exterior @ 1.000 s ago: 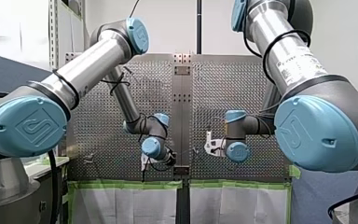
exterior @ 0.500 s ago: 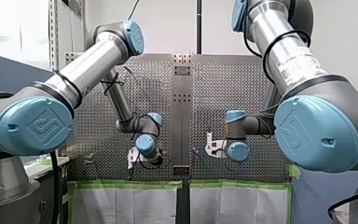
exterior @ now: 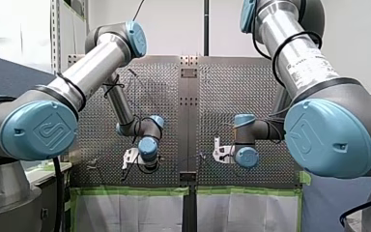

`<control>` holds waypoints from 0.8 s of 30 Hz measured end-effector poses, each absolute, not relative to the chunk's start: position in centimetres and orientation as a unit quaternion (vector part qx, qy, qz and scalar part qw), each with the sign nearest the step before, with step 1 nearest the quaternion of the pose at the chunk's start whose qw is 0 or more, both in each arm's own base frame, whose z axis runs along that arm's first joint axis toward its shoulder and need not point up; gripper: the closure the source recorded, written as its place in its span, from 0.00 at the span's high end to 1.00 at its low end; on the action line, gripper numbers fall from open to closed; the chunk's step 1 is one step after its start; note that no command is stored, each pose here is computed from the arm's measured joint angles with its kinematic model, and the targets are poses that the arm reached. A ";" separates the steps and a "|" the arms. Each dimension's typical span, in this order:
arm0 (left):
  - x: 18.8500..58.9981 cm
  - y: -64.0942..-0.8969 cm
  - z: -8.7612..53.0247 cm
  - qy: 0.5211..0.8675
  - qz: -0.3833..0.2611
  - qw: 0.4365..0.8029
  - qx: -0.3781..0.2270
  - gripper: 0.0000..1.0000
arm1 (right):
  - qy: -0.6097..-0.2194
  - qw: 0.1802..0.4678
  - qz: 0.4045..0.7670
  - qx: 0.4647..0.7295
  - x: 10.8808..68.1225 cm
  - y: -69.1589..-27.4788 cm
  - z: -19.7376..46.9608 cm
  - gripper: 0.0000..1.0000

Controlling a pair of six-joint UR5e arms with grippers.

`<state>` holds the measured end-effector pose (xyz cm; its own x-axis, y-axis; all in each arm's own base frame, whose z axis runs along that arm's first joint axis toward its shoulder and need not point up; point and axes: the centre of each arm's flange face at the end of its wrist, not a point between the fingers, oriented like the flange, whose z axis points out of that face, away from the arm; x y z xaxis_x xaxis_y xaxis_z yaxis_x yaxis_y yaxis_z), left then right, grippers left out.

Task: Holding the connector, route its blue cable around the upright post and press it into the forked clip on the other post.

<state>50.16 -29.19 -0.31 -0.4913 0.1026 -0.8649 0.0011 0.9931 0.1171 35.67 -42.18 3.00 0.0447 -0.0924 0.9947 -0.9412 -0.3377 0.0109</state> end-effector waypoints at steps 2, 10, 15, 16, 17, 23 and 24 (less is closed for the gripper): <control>50.1 -29.4 -0.3 0.862 0.051 0.503 0.041 1.00 | -0.424 0.389 0.546 0.609 35.7 -42.2 3.0 0.00; 49.9 -30.3 -0.4 0.856 0.055 0.507 0.082 1.00 | -0.423 0.388 0.547 0.610 35.9 -42.0 3.0 0.00; 49.9 -30.5 -0.5 0.851 0.072 0.510 0.098 1.00 | -0.423 0.387 0.547 0.611 35.9 -42.0 3.0 0.00; 49.9 -30.5 -0.7 0.851 0.076 0.510 0.103 1.00 | -0.423 0.387 0.547 0.610 35.9 -42.0 3.0 0.00; 49.9 -30.5 -0.9 0.850 0.078 0.509 0.106 1.00 | -0.423 0.387 0.547 0.610 35.9 -41.9 3.0 0.00; 50.1 -30.8 -2.8 0.853 0.089 0.500 0.120 1.00 | -0.422 0.386 0.548 0.610 35.9 -42.0 3.0 0.00; 50.1 -30.8 -3.2 0.853 0.089 0.499 0.122 1.00 | -0.422 0.386 0.548 0.610 35.9 -42.0 3.0 0.00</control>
